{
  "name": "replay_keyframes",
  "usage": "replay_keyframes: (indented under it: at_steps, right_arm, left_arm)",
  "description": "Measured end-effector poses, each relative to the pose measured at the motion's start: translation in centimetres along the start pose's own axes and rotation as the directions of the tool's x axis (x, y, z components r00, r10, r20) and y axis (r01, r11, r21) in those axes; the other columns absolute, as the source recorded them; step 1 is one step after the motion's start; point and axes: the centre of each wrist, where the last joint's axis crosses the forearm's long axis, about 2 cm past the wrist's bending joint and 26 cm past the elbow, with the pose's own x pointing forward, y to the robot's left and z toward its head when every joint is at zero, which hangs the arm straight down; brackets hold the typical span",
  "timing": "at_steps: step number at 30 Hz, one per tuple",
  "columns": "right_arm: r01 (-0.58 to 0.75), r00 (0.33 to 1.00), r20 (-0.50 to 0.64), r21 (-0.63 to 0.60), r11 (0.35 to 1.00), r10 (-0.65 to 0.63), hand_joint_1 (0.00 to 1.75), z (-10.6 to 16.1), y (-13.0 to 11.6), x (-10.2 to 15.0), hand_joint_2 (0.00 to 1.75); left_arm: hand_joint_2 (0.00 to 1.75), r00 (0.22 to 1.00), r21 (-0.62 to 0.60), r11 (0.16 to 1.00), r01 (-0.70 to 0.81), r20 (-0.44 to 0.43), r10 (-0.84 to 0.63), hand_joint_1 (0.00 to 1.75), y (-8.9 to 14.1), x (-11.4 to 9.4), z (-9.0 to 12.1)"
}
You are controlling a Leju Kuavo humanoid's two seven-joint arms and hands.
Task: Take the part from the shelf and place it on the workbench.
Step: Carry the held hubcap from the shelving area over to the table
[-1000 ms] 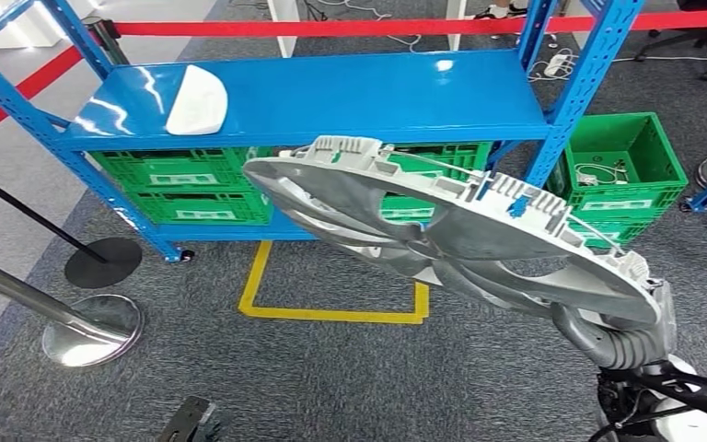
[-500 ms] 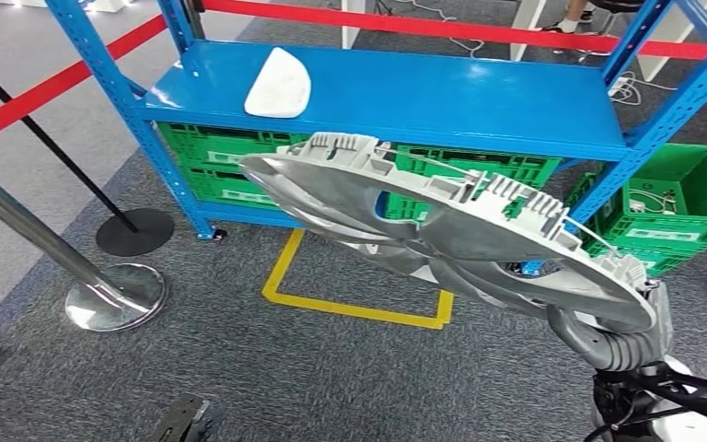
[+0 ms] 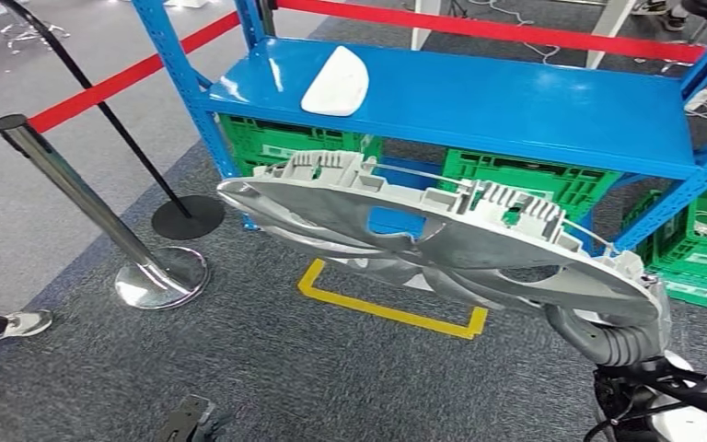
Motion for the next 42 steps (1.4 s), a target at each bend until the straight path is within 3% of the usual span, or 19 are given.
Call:
replay_keyframes:
  at_steps: [17,42]
  right_arm:
    - [0.001,0.999,0.043,0.02,1.0,-0.002,1.75,-1.5,-0.1,-0.5,1.75]
    - [0.026,1.0,-0.013,0.0,1.0,-0.026,1.75,1.4,0.2,-1.3,1.75]
  left_arm:
    - [1.75,0.999,0.056,0.998,-0.039,0.034,0.037,0.0,0.8,0.5,-0.3]
    - [1.75,0.999,0.046,0.998,-0.041,-0.032,0.042,0.0,0.2,-1.5,0.8]
